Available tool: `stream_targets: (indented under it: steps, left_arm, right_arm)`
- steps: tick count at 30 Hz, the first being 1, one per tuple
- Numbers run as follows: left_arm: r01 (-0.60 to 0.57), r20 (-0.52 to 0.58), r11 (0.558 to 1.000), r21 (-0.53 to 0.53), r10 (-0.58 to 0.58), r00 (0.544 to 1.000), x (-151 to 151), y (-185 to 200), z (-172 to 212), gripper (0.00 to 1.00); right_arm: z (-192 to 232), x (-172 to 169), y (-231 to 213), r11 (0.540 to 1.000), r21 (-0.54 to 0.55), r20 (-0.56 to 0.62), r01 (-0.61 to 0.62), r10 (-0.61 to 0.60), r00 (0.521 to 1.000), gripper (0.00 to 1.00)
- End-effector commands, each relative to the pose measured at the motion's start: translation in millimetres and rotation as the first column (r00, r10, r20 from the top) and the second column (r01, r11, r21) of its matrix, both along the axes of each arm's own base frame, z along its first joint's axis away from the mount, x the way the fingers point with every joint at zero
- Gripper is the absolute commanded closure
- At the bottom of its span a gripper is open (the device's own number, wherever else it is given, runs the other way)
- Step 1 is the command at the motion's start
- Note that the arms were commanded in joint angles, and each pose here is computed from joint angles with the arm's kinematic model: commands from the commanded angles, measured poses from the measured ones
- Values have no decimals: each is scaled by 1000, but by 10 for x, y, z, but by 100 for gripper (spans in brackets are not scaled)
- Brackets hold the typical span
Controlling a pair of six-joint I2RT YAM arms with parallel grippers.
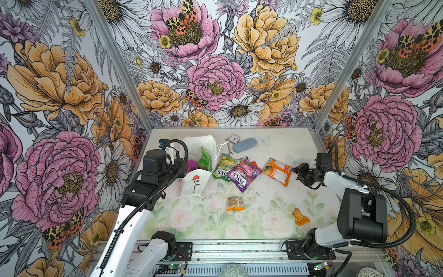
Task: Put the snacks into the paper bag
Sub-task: 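Open the right gripper and raise it out of the paper bag, then move the right gripper to the orange Fox's Fruits bag and close on it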
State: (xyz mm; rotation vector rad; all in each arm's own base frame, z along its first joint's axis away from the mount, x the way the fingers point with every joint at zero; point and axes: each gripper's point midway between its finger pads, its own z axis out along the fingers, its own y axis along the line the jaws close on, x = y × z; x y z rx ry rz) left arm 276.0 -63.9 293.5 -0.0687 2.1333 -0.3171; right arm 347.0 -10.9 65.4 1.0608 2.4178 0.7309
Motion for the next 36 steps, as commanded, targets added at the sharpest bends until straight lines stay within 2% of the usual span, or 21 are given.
stream_targets:
  steps: [1,11,16,21,29,36]
  left_arm:
    - [-16,66,1000,12,15,998,90,43,140,100]
    - [-36,60,999,-1,36,998,119,114,139,100]
    - [-45,62,999,-5,46,997,118,144,146,100]
    - [-48,62,999,-4,48,997,119,150,148,100]
    - [-50,67,999,-7,51,996,112,162,162,100]
    - [-43,66,999,-16,44,997,113,150,166,100]
  right_arm:
    - [37,167,34,999,41,77,-8,5,997,45]
    - [-316,186,170,994,110,19,-10,8,1000,45]
    - [-456,198,257,992,125,-3,-21,22,1000,48]
    - [-537,205,354,988,149,-14,-28,31,999,58]
    - [-499,219,397,986,163,-1,-30,30,1000,81]
    - [-352,154,467,986,159,31,-47,42,999,91]
